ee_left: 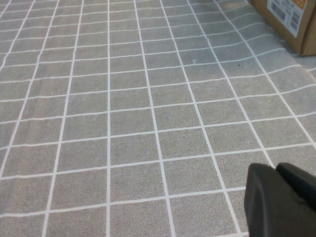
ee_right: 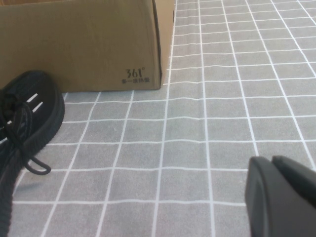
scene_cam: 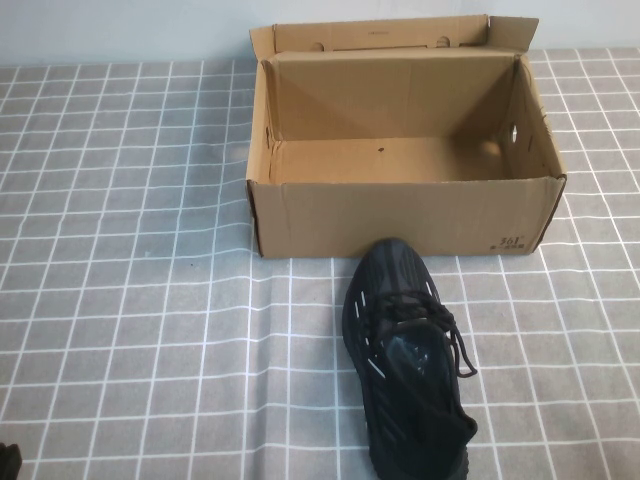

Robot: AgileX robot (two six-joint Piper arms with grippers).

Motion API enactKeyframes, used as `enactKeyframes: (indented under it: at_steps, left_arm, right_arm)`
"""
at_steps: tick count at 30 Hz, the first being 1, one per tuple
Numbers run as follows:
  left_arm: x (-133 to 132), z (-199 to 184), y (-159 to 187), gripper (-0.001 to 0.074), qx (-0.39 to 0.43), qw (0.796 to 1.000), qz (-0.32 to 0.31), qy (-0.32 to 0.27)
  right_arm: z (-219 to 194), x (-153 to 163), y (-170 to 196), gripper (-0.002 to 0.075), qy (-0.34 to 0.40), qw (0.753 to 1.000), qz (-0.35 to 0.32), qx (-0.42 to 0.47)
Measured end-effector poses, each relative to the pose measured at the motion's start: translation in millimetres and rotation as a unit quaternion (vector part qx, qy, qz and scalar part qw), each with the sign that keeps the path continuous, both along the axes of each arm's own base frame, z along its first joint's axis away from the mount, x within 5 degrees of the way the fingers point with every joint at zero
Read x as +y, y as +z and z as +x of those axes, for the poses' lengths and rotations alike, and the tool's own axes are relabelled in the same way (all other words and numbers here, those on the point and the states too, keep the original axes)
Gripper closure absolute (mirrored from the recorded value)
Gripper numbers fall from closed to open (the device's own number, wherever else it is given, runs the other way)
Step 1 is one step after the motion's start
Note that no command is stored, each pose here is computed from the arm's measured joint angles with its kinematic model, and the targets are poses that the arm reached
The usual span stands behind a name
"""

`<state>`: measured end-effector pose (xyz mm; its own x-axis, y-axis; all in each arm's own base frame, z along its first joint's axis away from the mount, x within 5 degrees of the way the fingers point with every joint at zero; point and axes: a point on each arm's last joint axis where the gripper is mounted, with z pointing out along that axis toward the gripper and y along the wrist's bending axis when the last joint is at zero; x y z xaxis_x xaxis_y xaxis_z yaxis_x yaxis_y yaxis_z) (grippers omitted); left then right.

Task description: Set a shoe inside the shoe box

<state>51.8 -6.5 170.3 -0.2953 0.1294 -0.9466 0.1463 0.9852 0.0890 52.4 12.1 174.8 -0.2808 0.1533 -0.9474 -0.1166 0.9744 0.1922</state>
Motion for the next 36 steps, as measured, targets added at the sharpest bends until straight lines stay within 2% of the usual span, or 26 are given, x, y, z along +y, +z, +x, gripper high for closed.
enactKeyframes:
  at_steps: [17,20,23,27,33,36]
  left_arm:
    - [0.0,0.0,0.0,0.0736,0.000,1.000,0.000,0.000]
    - [0.0,0.0,0.0,0.0736,0.000,1.000,0.000,0.000]
    - [0.0,0.0,0.0,0.0736,0.000,1.000,0.000,0.000]
    - [0.0,0.0,0.0,0.0736,0.000,1.000,0.000,0.000]
    - [0.0,0.0,0.0,0.0736,0.000,1.000,0.000,0.000]
    - [0.0,0.0,0.0,0.0736,0.000,1.000,0.000,0.000]
  right_arm:
    - [0.3,0.2,1.5,0.0742,-0.001,1.000,0.010,-0.007]
    - [1.2,1.3,6.1,0.0742,-0.005,0.998,0.055,-0.025]
    - [2.4,1.3,14.4,0.0742,-0.018,0.989,0.136,-0.057]
    - [3.4,-1.9,24.6,0.0742,-0.045,0.956,0.274,-0.089]
    - [3.6,-4.0,27.5,0.0742,-0.058,0.933,0.341,-0.095]
    - [0.9,4.0,32.1,0.0742,-0.022,0.935,0.349,-0.062]
